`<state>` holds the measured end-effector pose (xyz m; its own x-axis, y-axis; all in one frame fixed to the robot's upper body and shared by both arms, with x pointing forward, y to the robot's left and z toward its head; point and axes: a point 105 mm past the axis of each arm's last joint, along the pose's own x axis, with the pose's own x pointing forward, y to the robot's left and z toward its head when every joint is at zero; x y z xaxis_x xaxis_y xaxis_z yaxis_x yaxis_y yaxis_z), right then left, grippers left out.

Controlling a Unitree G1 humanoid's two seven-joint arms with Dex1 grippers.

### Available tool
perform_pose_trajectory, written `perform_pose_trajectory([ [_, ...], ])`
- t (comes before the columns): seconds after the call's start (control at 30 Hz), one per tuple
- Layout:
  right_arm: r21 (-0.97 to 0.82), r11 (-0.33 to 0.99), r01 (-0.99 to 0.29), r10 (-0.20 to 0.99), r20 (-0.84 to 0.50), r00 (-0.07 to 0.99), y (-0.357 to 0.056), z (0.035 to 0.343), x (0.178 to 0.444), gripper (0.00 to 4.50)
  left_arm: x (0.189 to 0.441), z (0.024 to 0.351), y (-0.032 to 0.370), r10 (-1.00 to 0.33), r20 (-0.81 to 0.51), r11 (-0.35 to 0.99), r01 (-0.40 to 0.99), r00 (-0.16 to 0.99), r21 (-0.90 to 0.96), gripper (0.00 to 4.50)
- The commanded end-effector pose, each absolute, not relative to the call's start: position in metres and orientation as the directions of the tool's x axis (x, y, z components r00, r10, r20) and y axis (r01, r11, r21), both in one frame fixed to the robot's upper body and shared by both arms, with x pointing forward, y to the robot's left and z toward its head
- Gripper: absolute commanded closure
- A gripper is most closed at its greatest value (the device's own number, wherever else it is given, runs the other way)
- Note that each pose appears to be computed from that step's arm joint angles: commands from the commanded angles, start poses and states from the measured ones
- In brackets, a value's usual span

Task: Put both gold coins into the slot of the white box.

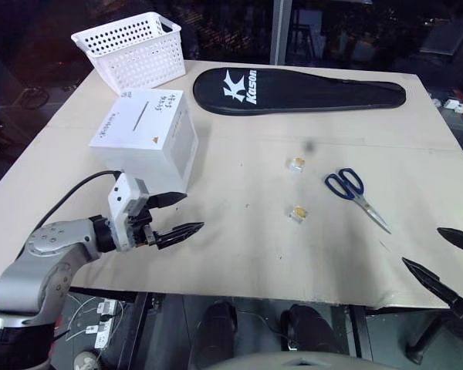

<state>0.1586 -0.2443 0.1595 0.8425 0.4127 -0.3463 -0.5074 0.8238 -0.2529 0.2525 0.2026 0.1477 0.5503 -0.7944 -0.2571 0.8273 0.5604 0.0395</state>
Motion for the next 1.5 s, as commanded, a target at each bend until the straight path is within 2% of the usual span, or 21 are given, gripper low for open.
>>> perform_pose_trajectory([
  [0.03,-0.267,0.821,-0.504,0.429,-0.292,0.855,-0.236,0.166,0.177,0.00,0.254,0.168,0.185,-0.836,-0.192,0.508,0.857,0.514,0.085,0.04],
  [0.17,-0.292,0.827,-0.480,0.379,-0.340,0.861,-0.213,0.157,0.227,0.00,0.247,0.196,0.140,-0.925,-0.100,0.358,0.929,0.366,0.090,0.04],
  [0.23,-0.226,0.843,-0.489,0.396,-0.356,0.846,-0.206,0.154,0.241,0.00,0.245,0.203,0.132,-0.937,-0.087,0.329,0.939,0.337,0.098,0.04],
  [0.37,-0.179,0.878,-0.444,0.341,-0.416,0.843,-0.199,0.145,0.271,0.00,0.244,0.213,0.120,-0.952,-0.075,0.286,0.949,0.298,0.131,0.04],
  [0.5,-0.161,0.941,-0.298,0.179,-0.510,0.841,-0.210,0.127,0.307,0.00,0.245,0.218,0.109,-0.959,-0.056,0.267,0.951,0.278,0.155,0.04],
  [0.63,-0.121,0.967,-0.225,0.114,-0.583,0.804,-0.222,0.113,0.319,0.00,0.245,0.219,0.104,-0.958,-0.044,0.272,0.948,0.283,0.165,0.04],
  [0.73,-0.078,0.975,-0.210,0.114,-0.633,0.765,-0.228,0.099,0.319,0.00,0.244,0.217,0.103,-0.956,-0.037,0.282,0.945,0.292,0.163,0.04],
  [0.97,-0.004,0.975,-0.224,0.164,-0.670,0.724,-0.231,0.084,0.304,3.27,0.244,0.216,0.103,-0.952,-0.023,0.299,0.941,0.306,0.161,0.00],
  [1.03,0.003,0.981,-0.196,0.148,-0.667,0.730,-0.236,0.084,0.302,4.05,0.246,0.215,0.105,-0.949,-0.023,0.307,0.938,0.314,0.161,0.00],
  [1.2,-0.029,0.996,-0.084,0.046,-0.634,0.772,-0.263,0.088,0.293,4.48,0.242,0.213,0.099,-0.952,-0.016,0.300,0.941,0.306,0.154,0.00],
  [1.27,-0.059,0.998,0.035,-0.062,-0.561,0.826,-0.280,0.103,0.307,4.48,0.249,0.213,0.100,-0.954,-0.008,0.296,0.943,0.301,0.151,0.00],
  [1.3,-0.076,0.996,0.055,-0.087,-0.535,0.840,-0.283,0.109,0.314,4.48,0.251,0.214,0.099,-0.955,-0.003,0.292,0.944,0.296,0.151,0.00],
  [1.5,-0.160,0.984,0.084,-0.149,-0.457,0.877,-0.291,0.124,0.355,4.48,0.257,0.214,0.092,-0.961,0.008,0.274,0.948,0.277,0.164,0.00],
])
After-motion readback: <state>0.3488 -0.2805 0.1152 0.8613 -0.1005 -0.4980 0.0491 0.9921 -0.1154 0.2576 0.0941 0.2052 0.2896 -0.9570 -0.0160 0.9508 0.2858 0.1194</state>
